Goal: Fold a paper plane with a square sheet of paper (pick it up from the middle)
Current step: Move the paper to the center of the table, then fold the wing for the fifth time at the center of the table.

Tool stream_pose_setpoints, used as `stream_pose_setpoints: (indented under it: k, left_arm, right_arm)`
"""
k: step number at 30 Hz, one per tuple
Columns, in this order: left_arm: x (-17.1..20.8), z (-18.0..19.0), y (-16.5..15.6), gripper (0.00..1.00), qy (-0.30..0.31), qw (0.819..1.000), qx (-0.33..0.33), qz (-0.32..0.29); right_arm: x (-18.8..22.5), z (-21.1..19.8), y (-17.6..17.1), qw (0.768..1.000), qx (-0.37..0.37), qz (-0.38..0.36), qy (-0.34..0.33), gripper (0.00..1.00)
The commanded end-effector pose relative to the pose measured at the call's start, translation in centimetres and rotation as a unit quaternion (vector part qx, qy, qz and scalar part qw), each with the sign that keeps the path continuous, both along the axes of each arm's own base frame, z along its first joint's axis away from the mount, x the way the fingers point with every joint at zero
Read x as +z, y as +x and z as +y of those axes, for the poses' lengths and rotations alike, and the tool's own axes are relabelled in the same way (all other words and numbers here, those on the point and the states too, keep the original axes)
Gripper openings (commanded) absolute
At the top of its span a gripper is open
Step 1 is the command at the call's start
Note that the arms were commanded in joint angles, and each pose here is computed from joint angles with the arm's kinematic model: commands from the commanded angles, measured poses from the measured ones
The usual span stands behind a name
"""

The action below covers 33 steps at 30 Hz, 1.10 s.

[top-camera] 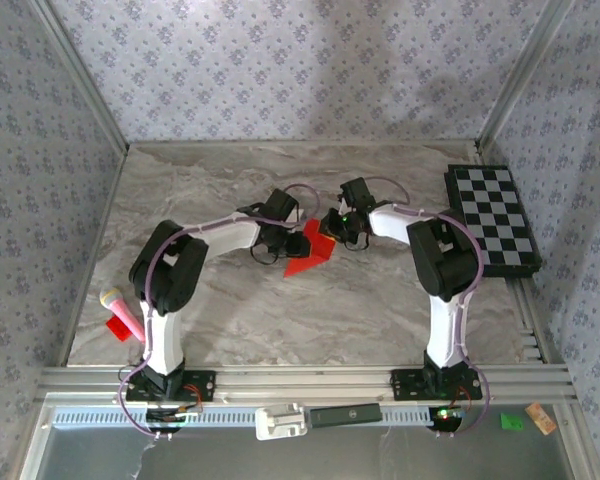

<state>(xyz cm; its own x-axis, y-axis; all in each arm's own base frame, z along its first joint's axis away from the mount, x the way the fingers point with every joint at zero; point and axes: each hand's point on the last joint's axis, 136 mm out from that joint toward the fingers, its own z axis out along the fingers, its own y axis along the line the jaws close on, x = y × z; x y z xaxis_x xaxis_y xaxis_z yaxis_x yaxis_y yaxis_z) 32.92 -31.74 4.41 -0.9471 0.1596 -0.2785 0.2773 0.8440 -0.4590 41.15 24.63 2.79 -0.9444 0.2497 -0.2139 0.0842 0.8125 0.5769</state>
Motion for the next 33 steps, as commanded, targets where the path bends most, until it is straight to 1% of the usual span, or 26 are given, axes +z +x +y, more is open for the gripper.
stream_pose_setpoints:
  k: [1, 5, 7, 10, 13, 15, 17, 23, 26, 27, 29, 30, 33]
  left_arm:
    - [1.9, -0.3, -0.5, 0.30, -0.004, 1.000, -0.003, -0.031]
    - [1.7, 0.3, -1.3, 0.35, 0.020, 0.998, -0.021, -0.051]
    - [1.8, 0.5, -1.7, 0.38, 0.034, 0.996, -0.041, -0.069]
    - [1.6, 0.8, -2.3, 0.42, 0.069, 0.989, -0.079, -0.102]
    - [1.3, 1.1, -2.6, 0.41, 0.100, 0.982, -0.105, -0.121]
    - [1.0, 1.5, -2.3, 0.38, 0.110, 0.982, -0.098, -0.121]
    - [0.8, 1.5, -2.1, 0.34, 0.107, 0.984, -0.086, -0.116]
    - [-0.9, 0.9, -1.8, 0.23, 0.091, 0.992, -0.037, -0.074]
    - [-1.8, 1.0, -1.6, 0.20, 0.081, 0.996, -0.009, -0.048]
    - [-2.0, 1.0, -1.5, 0.18, 0.079, 0.996, 0.001, -0.040]
    - [-2.3, 1.1, -1.4, 0.16, 0.075, 0.997, 0.019, -0.021]
    - [-2.6, 1.3, -1.4, 0.14, 0.071, 0.997, 0.030, -0.009]
    - [-2.9, 1.3, -1.4, 0.13, 0.058, 0.997, 0.057, 0.020]
  right_arm:
    - [-2.0, -0.9, -1.4, 0.998, -0.008, 0.039, -0.041, 0.21]
    - [-2.2, -0.9, -2.8, 0.997, -0.027, 0.062, -0.047, 0.21]
    - [-2.0, -1.0, -3.4, 0.995, -0.039, 0.073, -0.051, 0.21]
    - [-1.4, -1.3, -4.1, 0.993, -0.058, 0.085, -0.051, 0.21]
    - [-0.6, -1.5, -4.4, 0.992, -0.070, 0.090, -0.048, 0.22]
    - [-0.2, -1.7, -4.3, 0.992, -0.074, 0.090, -0.043, 0.22]
    - [0.1, -1.9, -4.1, 0.992, -0.078, 0.090, -0.039, 0.23]
    - [1.3, -1.7, -3.1, 0.994, -0.081, 0.074, -0.013, 0.24]
    - [2.4, -1.6, -2.4, 0.995, -0.078, 0.059, 0.007, 0.25]
    - [2.0, -2.0, -2.9, 0.995, -0.078, 0.063, 0.009, 0.26]
    - [3.1, -2.4, -2.7, 0.996, -0.081, 0.044, 0.023, 0.30]
    - [3.7, -2.7, -2.7, 0.996, -0.082, 0.033, 0.029, 0.34]
    - [4.4, -3.6, -3.4, 0.995, -0.091, 0.022, 0.036, 0.42]
